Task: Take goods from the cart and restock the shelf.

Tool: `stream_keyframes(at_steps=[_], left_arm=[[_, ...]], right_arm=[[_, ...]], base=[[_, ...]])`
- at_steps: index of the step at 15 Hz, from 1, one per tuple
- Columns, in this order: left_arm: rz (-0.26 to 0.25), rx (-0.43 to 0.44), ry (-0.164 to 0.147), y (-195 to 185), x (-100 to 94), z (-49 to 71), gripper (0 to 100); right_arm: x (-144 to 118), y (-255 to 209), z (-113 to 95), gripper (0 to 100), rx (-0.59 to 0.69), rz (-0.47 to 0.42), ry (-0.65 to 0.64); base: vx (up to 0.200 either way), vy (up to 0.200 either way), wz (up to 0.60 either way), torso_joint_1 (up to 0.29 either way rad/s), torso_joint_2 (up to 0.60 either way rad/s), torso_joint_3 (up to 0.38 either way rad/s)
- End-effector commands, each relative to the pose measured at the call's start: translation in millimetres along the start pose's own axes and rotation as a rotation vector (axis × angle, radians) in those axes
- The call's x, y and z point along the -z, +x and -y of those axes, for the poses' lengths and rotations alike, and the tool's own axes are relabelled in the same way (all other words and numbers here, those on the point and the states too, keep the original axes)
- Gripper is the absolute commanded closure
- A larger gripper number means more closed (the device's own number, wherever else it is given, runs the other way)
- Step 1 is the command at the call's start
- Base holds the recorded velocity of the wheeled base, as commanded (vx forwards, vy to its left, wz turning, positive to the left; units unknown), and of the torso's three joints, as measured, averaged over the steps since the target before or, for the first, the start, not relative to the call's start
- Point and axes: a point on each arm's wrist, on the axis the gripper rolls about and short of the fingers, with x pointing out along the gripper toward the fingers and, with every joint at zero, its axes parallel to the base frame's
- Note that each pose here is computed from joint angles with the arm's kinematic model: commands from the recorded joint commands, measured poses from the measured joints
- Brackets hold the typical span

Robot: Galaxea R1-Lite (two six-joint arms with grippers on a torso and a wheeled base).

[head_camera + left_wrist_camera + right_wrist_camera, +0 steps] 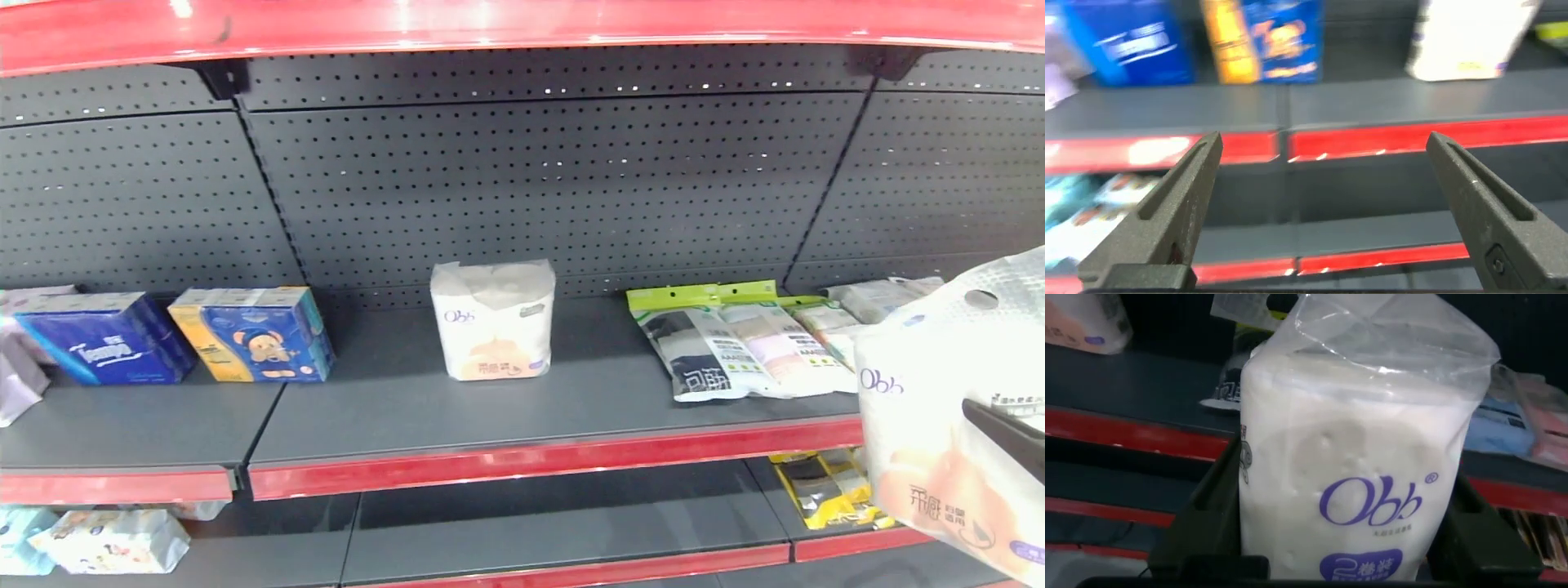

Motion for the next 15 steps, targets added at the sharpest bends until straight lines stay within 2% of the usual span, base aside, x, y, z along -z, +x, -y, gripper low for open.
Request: stream_keyframes(at_steps=[1, 2, 15], left_arm=[[-0.001, -0.001, 0.000, 0.1, 0.0, 0.0, 0], [-0.001, -0.001, 0.000, 0.1, 0.0, 0.0, 0], [-0.001, -0.001, -0.002, 0.1, 0.0, 0.0, 0]], right_arm=[[0.3, 0.7, 0.1, 100, -0.001, -0.003, 0.001], [0.4, 0.9, 0.2, 100, -0.001, -0.004, 0.000], [5.2, -2.6, 0.1, 100, 0.020, -0.011, 0.004]], base=[[0.000, 0.000, 0.60, 0.002, 0.00, 0.002], [0.000, 0.000, 0.60, 0.002, 0.00, 0.002], [0.000, 0.000, 0.00, 0.000, 0.00, 0.000]])
